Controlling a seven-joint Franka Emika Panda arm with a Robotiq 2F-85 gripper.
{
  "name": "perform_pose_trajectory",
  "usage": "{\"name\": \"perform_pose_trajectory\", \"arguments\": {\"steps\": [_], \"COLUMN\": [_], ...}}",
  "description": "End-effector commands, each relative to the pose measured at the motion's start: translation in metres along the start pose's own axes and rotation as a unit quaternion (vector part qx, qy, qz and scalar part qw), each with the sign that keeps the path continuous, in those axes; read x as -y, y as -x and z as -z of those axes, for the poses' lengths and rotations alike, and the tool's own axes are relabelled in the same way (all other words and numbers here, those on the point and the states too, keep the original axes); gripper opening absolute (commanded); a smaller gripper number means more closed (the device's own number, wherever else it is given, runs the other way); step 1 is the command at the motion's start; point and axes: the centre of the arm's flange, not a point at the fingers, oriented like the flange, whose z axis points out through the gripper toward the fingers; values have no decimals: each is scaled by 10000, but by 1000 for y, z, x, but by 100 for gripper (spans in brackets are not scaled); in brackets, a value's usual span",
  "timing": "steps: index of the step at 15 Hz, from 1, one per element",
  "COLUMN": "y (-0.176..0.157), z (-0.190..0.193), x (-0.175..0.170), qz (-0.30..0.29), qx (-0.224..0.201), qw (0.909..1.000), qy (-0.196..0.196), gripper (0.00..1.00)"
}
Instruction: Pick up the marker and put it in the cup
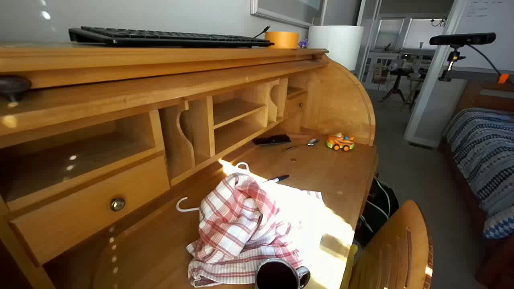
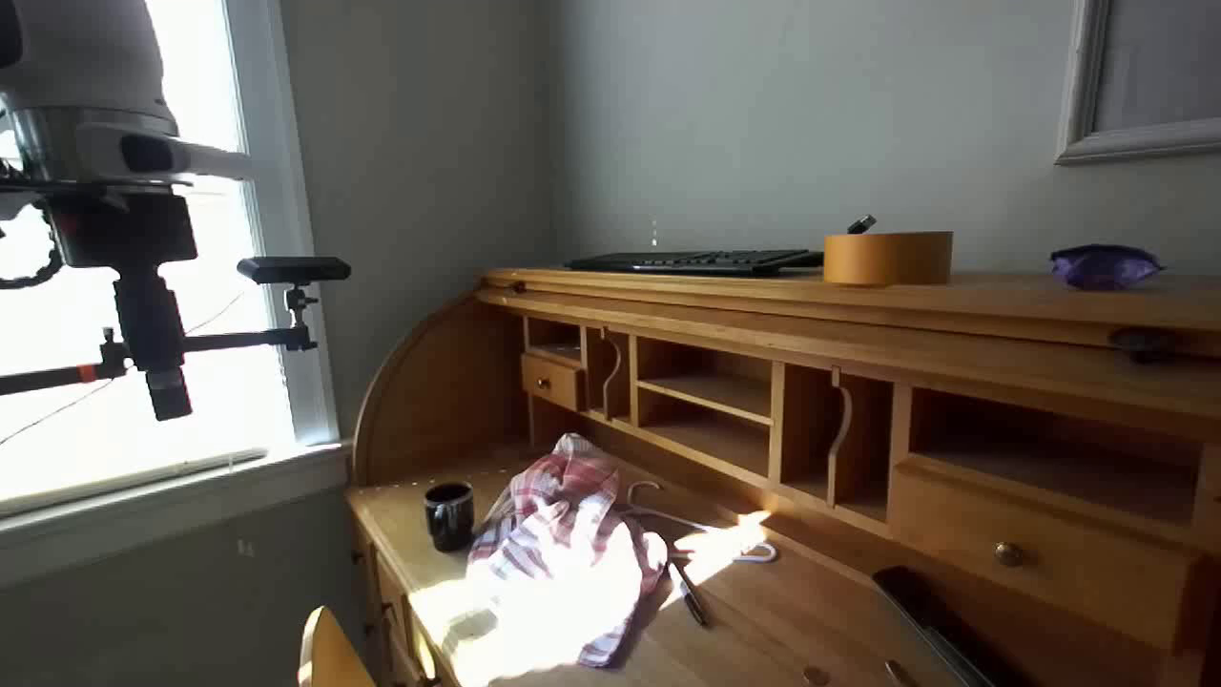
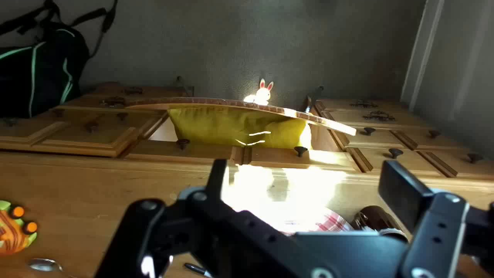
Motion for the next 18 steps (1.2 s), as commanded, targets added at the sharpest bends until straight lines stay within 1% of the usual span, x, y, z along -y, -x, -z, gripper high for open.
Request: {"name": "perform_pose_trajectory", "arguments": {"steps": [1,8,9,10,11,13,15,18], "y": [0,0,-6,-14,-22,-47,-72,-104], "z": [0,0,-5,-11,-15,-26,-39,-52], "x": [0,0,-1,-3,-4,-6,-8,-14], "qz": [0,0,-12,1,96,385,707,1399], "qx": [0,0,-107,-341,-777,-1408,-1920,-2443], "qw": [10000,10000,9999,9994,9969,9893,9787,9593], "qy": [0,0,-33,-2,19,-55,-160,-235], "gripper": [100,100,100,100,100,100,100,100]}}
